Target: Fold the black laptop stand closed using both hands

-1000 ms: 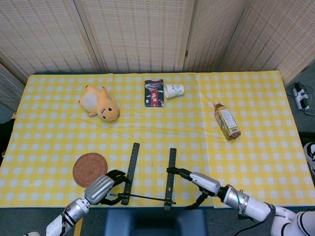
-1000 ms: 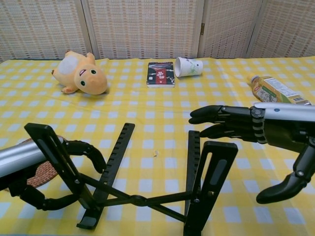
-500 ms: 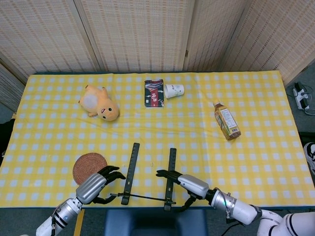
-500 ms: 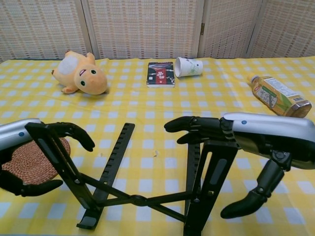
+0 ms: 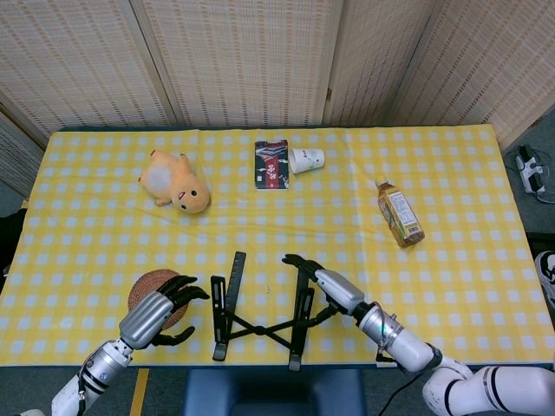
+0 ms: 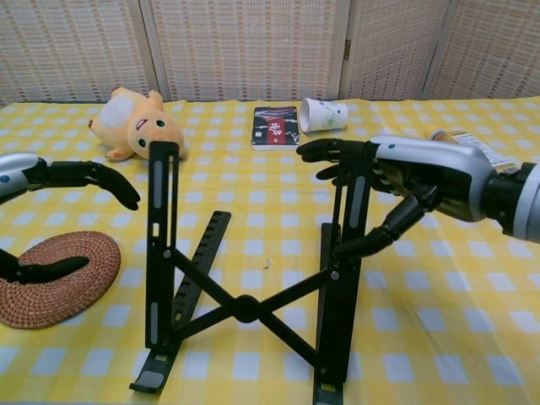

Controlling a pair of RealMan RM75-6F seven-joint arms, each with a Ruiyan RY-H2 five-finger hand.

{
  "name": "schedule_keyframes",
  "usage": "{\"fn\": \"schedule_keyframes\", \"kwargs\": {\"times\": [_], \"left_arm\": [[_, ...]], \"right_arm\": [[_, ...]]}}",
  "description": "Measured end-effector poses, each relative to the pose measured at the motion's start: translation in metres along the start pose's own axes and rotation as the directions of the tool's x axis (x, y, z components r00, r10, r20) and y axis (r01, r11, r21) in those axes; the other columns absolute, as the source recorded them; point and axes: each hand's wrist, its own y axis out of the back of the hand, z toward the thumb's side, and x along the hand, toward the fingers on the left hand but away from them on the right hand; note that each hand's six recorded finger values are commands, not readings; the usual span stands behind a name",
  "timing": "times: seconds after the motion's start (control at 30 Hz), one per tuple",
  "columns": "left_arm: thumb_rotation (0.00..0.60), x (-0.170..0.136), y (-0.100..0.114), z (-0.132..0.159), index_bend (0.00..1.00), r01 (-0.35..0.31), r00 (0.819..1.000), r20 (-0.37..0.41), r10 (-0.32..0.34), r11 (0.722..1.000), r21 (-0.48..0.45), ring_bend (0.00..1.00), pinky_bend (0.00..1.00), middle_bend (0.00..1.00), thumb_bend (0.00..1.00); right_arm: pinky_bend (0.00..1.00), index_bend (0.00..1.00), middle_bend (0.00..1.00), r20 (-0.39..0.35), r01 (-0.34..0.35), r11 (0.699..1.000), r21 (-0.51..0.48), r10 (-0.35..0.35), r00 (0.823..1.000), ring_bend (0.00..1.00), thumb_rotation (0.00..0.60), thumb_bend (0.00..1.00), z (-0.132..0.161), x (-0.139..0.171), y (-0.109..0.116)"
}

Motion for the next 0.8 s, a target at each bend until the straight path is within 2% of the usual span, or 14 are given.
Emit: {"fn": "schedule_keyframes", "kwargs": {"times": [0.13,0.23,0.33,0.5,0.63,0.8], "left_arm": [[0.600,0.007,0.014,-0.004,0.27,-0.028,1.000,-0.002,0.028,0.999,0.036,0.13,0.13,0.29,0.39],[0.600,0.014,0.018,-0.007,0.28,-0.022,1.000,-0.002,0.022,0.997,0.069,0.13,0.13,0.29,0.39],[0.600,0.024,0.021,-0.011,0.28,-0.008,1.000,-0.002,0.008,0.993,0.120,0.13,0.12,0.29,0.39],[0.600,0.046,0.023,-0.020,0.26,0.025,1.000,-0.008,-0.024,0.970,0.241,0.11,0.11,0.25,0.38],[0.600,0.070,0.017,-0.030,0.20,0.070,0.998,-0.027,-0.065,0.934,0.352,0.05,0.08,0.18,0.32],[0.600,0.098,0.004,-0.038,0.11,0.100,0.995,-0.044,-0.090,0.887,0.451,0.00,0.04,0.08,0.25]], "right_arm": [[0.00,0.00,0.00,0.023,0.115,0.993,0.016,-0.115,0.993,0.00,0.600,0.15,-0.010,-0.004,0.032],[0.00,0.00,0.00,0.022,0.183,0.982,0.035,-0.184,0.983,0.00,0.600,0.15,-0.014,0.000,0.050],[0.00,0.00,0.00,-0.001,0.224,0.973,0.062,-0.224,0.974,0.00,0.600,0.15,-0.012,0.006,0.063],[0.00,0.00,0.00,-0.075,0.239,0.954,0.180,-0.229,0.971,0.00,0.600,0.15,-0.003,0.019,0.067],[0.00,0.00,0.00,-0.155,0.236,0.913,0.332,-0.194,0.969,0.00,0.600,0.15,0.005,0.037,0.055],[0.00,0.00,0.00,-0.189,0.225,0.863,0.452,-0.154,0.970,0.00,0.600,0.15,0.004,0.058,0.036]]}}
